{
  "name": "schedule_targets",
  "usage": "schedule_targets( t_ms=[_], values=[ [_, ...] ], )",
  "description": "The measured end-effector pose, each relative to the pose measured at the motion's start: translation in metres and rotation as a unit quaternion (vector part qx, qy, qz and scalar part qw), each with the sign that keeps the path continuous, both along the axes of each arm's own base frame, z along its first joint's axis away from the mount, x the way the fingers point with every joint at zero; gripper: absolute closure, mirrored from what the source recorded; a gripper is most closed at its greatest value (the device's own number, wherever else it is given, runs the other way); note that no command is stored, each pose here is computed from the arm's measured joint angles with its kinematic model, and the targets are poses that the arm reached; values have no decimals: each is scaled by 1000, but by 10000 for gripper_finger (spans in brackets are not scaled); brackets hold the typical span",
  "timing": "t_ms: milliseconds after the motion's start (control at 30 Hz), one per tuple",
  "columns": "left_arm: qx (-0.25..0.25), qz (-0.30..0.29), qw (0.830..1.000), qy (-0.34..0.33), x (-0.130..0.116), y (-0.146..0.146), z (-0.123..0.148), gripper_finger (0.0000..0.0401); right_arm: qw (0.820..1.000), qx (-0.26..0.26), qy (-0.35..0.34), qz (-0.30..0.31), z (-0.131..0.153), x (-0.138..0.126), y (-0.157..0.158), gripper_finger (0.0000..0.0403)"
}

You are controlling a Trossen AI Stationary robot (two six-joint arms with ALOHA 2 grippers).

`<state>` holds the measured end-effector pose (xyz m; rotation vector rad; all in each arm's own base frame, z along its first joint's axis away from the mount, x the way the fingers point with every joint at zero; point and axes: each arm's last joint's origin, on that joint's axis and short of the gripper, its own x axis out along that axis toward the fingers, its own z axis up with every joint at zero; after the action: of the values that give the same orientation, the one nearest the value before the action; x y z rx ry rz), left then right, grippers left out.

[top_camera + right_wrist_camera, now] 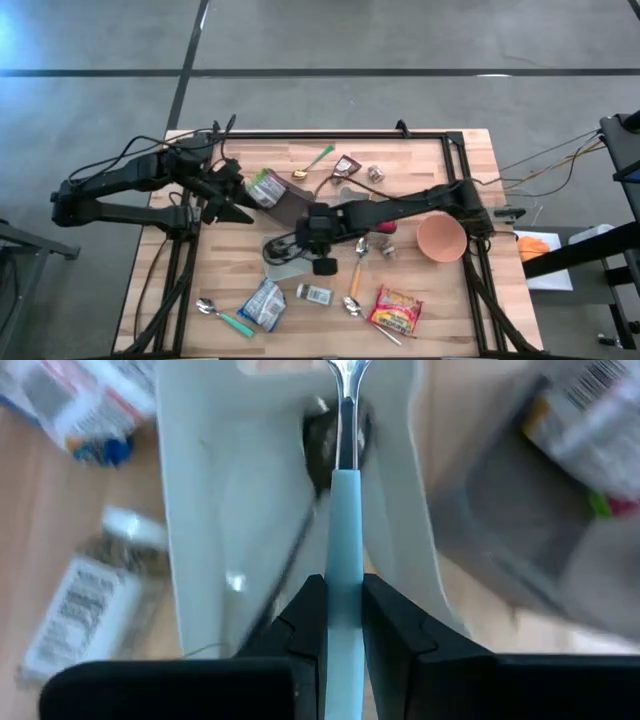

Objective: Pick & Place Food Item
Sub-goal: Put the blue spoon into the bottom gray bin

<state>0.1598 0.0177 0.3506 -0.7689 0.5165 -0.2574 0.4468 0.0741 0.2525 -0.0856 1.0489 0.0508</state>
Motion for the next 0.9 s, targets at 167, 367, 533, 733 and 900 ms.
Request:
schedule_targets(
  t_ms=[167,367,533,733,900],
  values=[
    [-1,1,1000,6,-5,-1,0,21,999,-1,33,2,-15,23,2,369],
    [-2,0,1000,17,-11,-2,-1,21,997,20,74,-4,-33,36,6,369],
    [-2,0,1000,18,-13,-3,-1,21,996,25,85,-12,-47,45,7,369],
    [1,-1,1000,16,-14,-3,0,21,994,16,105,-3,-71,49,7,369],
    [2,-2,1000,14,-16,-4,0,21,991,11,131,-5,-86,50,3,369]
  ],
)
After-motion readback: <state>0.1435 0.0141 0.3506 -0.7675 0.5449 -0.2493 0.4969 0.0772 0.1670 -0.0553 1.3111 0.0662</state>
